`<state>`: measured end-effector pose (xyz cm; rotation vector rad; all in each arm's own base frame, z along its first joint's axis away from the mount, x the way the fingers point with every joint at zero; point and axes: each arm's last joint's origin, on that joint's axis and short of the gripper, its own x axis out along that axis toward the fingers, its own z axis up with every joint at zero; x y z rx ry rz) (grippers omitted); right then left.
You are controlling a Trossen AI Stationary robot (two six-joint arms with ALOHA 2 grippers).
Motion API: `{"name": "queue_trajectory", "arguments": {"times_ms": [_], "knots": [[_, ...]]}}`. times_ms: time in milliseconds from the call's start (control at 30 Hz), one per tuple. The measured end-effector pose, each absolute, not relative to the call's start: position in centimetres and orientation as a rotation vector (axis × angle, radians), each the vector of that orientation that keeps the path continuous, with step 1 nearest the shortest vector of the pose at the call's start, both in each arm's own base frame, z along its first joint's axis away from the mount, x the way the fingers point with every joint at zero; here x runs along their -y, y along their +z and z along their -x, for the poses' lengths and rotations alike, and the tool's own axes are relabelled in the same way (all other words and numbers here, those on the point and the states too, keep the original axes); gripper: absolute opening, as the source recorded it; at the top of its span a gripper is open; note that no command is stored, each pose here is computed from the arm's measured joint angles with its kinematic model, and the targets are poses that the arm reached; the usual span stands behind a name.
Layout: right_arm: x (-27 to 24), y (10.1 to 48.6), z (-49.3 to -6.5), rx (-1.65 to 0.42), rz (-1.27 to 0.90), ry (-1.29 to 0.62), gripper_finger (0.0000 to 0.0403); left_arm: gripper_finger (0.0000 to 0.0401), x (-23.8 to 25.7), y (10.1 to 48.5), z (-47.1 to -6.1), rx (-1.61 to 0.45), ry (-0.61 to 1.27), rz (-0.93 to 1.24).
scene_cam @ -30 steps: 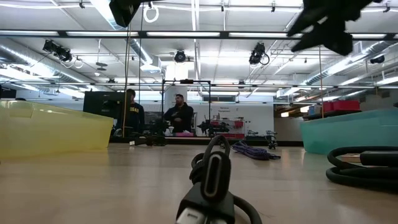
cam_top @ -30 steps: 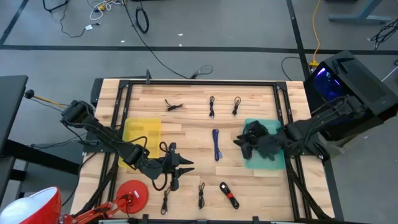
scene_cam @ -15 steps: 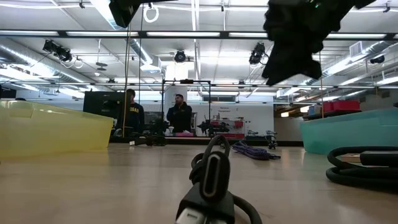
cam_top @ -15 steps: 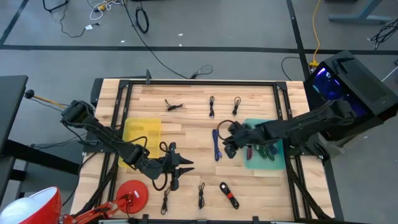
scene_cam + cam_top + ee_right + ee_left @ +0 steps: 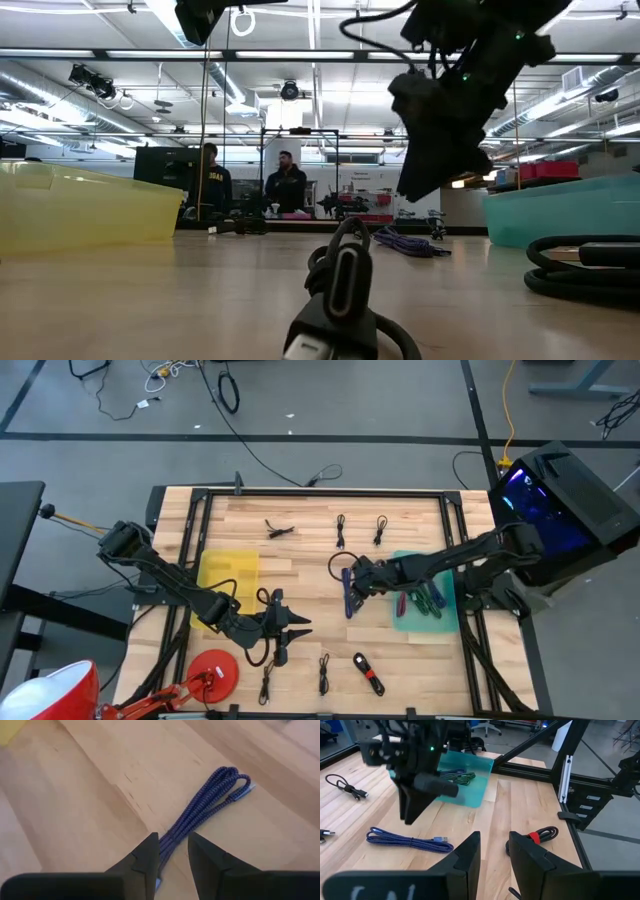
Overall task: Pick & Place USB Port
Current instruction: Put the purple and white charger cable into the light green bin
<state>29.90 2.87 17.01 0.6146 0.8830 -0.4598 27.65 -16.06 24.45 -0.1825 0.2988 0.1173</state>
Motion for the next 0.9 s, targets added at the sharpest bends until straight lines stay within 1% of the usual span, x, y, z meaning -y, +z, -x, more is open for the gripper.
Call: {"name": "queue_trajectory", "arguments": {"times_ms": [367, 567, 767, 900], "knots": [[-2.1, 14.1, -30.9, -0.965, -0.641, -0.460, 0.0107, 0.0107, 16.1, 24.4, -27.6, -0.300, 0.117, 0.181], [-2.2, 13.6, -31.1, -0.974, -0.647, -0.461, 0.0107, 0.0107, 16.1, 24.4, -27.7, -0.301, 0.118, 0.181], [-2.2, 13.8, -31.4, -0.932, -0.673, -0.455, 0.0107, 0.0107, 16.1, 24.4, -27.7, -0.301, 0.118, 0.181], [-2.3, 13.1, -31.6, -0.939, -0.671, -0.457, 0.0107, 0.0107, 16.1, 24.4, -27.7, -0.301, 0.118, 0.181]]}}
